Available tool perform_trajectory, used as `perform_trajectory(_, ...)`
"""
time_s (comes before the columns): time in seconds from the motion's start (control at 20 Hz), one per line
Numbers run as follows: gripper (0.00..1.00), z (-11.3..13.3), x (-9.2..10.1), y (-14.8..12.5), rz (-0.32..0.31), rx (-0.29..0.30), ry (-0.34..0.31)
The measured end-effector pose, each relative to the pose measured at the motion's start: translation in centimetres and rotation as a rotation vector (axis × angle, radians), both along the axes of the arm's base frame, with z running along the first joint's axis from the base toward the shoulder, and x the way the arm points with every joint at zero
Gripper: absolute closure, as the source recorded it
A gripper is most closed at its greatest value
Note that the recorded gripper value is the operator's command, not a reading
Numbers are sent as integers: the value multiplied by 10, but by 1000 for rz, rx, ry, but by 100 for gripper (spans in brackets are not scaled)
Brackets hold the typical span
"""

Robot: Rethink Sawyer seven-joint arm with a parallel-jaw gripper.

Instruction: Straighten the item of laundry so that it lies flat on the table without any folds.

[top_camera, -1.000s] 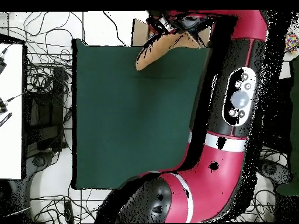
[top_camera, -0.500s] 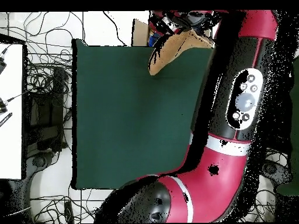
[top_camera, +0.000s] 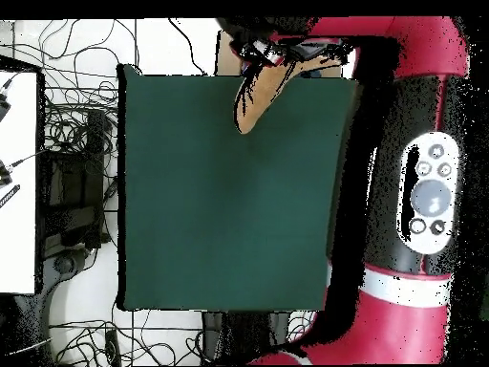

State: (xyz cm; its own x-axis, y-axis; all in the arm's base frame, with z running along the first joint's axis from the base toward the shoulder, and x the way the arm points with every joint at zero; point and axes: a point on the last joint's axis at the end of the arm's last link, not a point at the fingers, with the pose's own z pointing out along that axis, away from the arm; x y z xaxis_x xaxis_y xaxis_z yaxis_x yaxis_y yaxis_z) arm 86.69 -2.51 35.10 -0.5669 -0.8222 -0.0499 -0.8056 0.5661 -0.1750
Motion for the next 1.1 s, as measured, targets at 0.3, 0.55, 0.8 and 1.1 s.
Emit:
perform_trajectory(0.3, 100, -5, -8, -3, 18, -9, -56)
perform_trajectory(0.55, 100, -28, -22, -16, 23, -19, -62)
perform_trajectory(0.8, 100, -52, -32, -29, 23, -15, -68)
perform_trajectory(1.1, 100, -96, -49, -49, 28, -2, -111)
